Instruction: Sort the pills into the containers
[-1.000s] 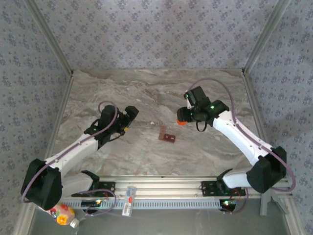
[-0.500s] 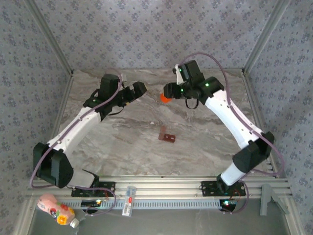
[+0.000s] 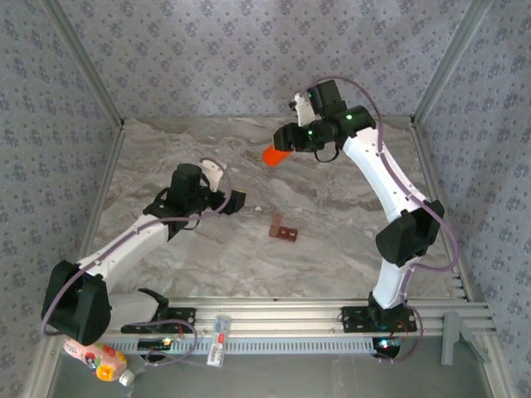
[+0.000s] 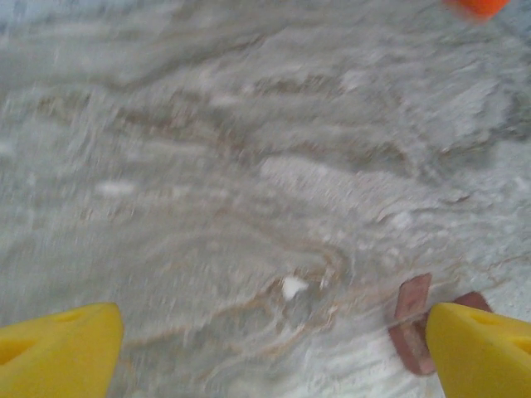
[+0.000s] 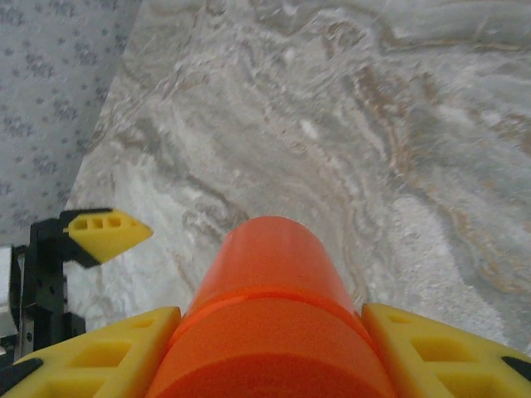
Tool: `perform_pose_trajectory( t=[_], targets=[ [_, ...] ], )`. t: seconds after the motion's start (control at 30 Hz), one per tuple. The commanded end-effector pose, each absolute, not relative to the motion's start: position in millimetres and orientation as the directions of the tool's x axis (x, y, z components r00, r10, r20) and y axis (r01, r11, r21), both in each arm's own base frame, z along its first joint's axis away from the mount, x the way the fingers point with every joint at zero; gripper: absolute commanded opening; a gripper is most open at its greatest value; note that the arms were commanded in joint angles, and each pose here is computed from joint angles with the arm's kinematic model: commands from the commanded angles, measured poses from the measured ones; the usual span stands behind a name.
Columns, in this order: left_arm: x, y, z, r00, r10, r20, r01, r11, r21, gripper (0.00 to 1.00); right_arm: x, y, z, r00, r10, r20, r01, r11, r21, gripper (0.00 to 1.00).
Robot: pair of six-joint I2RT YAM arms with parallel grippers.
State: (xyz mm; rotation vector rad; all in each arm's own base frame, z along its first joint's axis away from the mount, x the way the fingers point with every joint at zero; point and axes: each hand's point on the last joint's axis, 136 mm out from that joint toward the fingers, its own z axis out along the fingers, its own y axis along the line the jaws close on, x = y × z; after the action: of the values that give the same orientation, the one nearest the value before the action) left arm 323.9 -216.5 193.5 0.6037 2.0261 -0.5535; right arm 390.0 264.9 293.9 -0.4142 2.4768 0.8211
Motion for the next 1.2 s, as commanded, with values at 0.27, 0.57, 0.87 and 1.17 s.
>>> perform_pose_trajectory(
  t=[0.27, 0.57, 0.87, 1.17],
  targets=[
    [319, -301, 258, -0.089, 0.203, -0.975, 0.833, 0.553, 0.039, 0.93, 349, 278, 294, -0.832, -0.226, -0.508, -0.506, 0.685, 0.525, 0.23],
    [327, -325, 267, -0.081, 0.155, -0.985, 0.861, 0.509, 0.01, 0.93, 335, 276, 293, -0.845, -0.212, -0.49, -0.497, 0.648, 0.577, 0.24],
    [331, -333, 263, -0.107, 0.131, -0.986, 0.865, 0.501, -0.028, 0.92, 332, 278, 301, -0.852, -0.179, -0.491, -0.485, 0.623, 0.614, 0.24],
    [330, -338, 268, -0.12, 0.109, -0.987, 0.875, 0.48, -0.054, 0.85, 333, 280, 295, -0.863, -0.174, -0.474, -0.468, 0.628, 0.622, 0.24]
  ],
)
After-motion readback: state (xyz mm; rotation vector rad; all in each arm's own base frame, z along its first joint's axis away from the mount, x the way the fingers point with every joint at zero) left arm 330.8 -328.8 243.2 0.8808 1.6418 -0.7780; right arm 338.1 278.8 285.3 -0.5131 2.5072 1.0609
